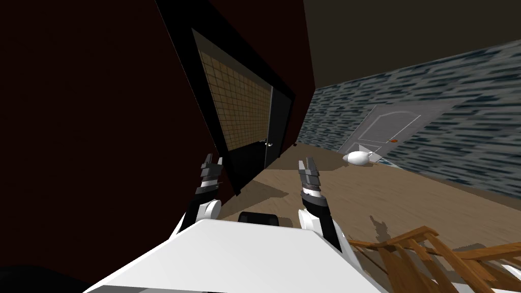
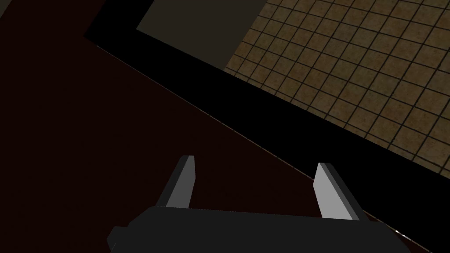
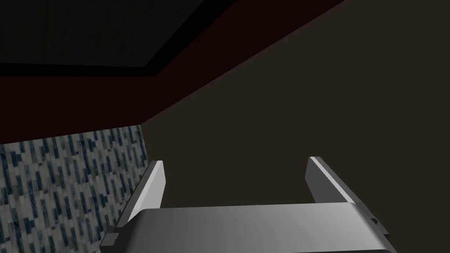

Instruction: Push the door open

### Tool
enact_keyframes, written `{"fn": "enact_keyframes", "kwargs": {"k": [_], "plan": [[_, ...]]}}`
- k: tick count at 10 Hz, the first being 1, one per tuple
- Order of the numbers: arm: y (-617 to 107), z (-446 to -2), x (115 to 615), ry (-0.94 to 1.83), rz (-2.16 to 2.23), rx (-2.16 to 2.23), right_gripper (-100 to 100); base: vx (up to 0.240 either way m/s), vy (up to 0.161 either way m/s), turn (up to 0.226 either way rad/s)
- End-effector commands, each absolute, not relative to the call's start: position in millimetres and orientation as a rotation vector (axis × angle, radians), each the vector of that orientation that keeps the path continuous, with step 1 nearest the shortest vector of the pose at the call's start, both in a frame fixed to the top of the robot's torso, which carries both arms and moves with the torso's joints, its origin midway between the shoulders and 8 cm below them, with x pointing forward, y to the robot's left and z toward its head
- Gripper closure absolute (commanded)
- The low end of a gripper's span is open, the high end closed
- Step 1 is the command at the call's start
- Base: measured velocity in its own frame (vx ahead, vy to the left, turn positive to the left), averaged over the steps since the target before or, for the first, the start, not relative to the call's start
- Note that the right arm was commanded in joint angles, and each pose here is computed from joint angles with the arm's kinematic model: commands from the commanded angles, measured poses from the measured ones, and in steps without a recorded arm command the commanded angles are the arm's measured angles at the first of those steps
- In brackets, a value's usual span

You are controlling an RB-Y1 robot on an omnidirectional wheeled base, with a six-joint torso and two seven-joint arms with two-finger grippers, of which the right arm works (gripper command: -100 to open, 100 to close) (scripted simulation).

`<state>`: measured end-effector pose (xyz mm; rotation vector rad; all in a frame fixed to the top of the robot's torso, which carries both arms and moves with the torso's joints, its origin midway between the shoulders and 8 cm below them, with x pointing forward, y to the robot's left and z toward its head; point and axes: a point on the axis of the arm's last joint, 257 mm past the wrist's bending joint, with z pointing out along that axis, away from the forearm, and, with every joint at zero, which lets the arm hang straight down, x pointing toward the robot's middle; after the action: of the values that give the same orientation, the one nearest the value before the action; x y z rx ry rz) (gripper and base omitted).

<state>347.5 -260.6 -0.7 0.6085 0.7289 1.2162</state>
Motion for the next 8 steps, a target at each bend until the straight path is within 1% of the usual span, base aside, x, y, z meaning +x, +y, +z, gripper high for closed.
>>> {"fn": "enact_keyframes", "kwargs": {"k": [1, 2, 5, 8], "plan": [[-257.4, -10.0, 353.4, 0.748, 1.225, 0.613, -100, 0.098, -0.014, 0.063], [-255.7, -15.2, 356.6, 0.758, 1.230, 0.617, -100, 0.144, -0.054, 0.077], [-249.9, -33.3, 367.3, 0.792, 1.247, 0.629, -100, 0.161, -0.095, 0.065], [-243.6, -52.9, 378.1, 0.827, 1.263, 0.643, -100, 0.139, -0.066, 0.056]]}}
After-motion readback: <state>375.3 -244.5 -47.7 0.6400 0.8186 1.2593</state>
